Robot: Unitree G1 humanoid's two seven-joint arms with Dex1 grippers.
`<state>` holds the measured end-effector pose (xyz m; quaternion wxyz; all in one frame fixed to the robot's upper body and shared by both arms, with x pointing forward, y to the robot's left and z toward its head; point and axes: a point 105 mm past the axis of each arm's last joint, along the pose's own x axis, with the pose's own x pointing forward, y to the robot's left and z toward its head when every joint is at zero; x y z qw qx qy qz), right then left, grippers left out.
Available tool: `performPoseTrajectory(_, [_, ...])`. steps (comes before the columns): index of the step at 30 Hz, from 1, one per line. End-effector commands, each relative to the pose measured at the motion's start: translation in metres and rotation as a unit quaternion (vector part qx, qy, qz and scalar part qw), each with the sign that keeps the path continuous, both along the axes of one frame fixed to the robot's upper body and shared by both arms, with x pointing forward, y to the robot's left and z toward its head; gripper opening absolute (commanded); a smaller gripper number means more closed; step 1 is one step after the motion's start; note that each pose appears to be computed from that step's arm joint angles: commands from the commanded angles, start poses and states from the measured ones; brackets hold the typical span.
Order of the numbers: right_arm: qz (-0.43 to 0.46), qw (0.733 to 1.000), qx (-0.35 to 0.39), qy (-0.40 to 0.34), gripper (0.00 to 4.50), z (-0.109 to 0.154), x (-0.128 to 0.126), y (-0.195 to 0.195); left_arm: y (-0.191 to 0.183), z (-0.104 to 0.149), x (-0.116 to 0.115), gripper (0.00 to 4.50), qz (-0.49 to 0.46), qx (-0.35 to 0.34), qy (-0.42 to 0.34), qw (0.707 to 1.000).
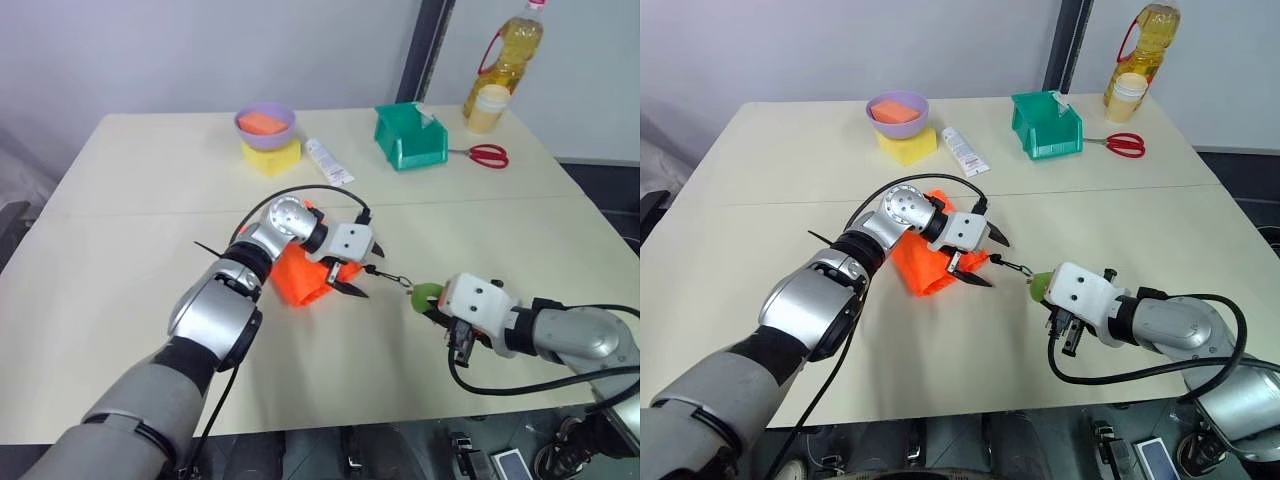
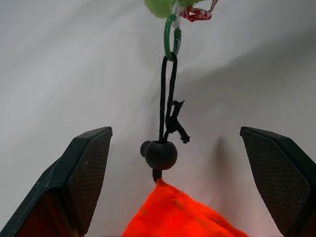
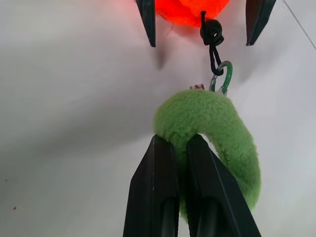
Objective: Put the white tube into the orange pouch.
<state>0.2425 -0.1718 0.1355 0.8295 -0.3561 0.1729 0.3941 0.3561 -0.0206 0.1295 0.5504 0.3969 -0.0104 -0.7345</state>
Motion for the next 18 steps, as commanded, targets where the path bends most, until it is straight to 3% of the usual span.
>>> performPoseTrajectory(1, [0.007,1.0,0.003,-0.018,0.0,0.0058,0.0004,0.0032,-0.0031,0.0146,0.0035,4.44,0.006,-0.017,0.004,1.0])
performPoseTrajectory(10, [0.014,1.0,0.008,-0.021,0.0,0.0059,-0.0009,0.008,-0.0045,0.0204,0.0056,4.44,0.037,-0.043,0.075,0.996])
performPoseTrajectory(18, [0.018,0.999,0.014,-0.023,0.0,0.0069,-0.0025,0.0111,-0.0007,0.0133,0.0053,4.44,0.045,-0.016,0.096,0.994])
